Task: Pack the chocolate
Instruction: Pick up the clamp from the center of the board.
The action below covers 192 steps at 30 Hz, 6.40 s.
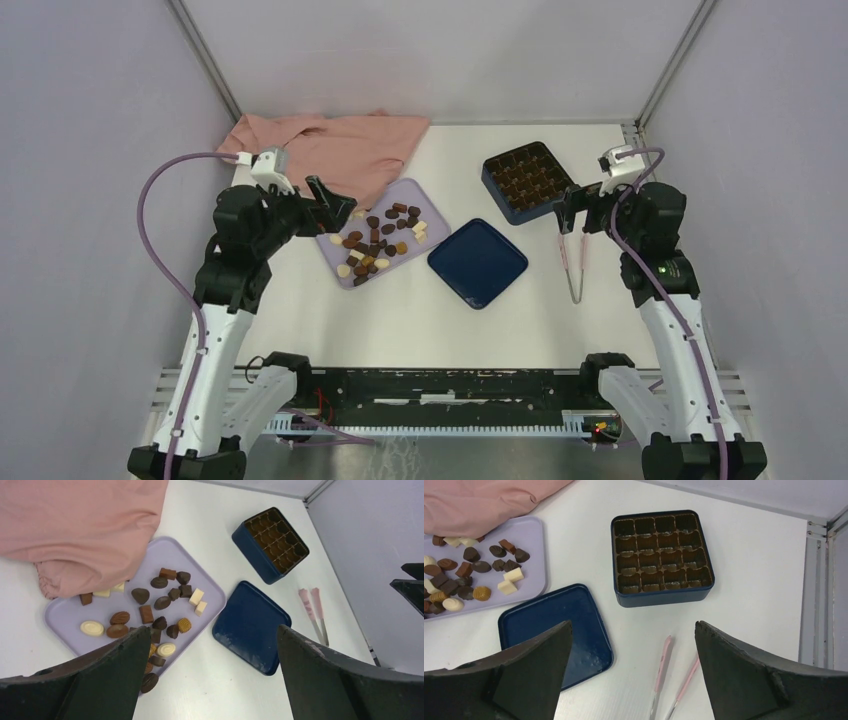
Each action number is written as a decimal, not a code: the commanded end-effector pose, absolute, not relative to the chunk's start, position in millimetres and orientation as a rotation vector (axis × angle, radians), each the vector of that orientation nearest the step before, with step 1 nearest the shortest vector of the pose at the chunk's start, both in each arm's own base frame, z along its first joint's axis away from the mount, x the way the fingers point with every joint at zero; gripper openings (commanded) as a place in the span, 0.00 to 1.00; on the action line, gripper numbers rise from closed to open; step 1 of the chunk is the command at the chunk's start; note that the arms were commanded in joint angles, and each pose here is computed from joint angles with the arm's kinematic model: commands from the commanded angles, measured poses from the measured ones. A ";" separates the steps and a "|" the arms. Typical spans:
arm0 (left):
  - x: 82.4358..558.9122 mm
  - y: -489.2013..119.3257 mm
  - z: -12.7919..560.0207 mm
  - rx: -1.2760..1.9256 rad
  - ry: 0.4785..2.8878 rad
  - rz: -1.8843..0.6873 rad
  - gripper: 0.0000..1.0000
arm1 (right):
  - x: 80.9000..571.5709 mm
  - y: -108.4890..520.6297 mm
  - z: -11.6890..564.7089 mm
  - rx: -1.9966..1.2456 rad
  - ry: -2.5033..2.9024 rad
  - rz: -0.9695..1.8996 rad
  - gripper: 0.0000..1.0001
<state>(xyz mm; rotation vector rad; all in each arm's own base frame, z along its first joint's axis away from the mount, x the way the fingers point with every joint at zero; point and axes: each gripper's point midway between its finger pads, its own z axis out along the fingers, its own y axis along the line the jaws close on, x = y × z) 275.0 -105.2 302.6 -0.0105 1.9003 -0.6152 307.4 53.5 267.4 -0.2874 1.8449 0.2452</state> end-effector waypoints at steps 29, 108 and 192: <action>308.9 -194.9 261.5 0.309 1.874 -0.655 0.97 | 309.3 -21.0 124.0 -0.474 2.132 -0.018 0.84; 168.8 -376.1 371.5 0.763 0.963 -1.414 0.70 | 235.0 218.2 308.9 -0.947 1.447 1.267 0.00; 202.1 -339.8 393.9 0.671 0.806 -1.663 0.02 | 204.1 264.6 316.6 -0.896 1.513 1.574 0.80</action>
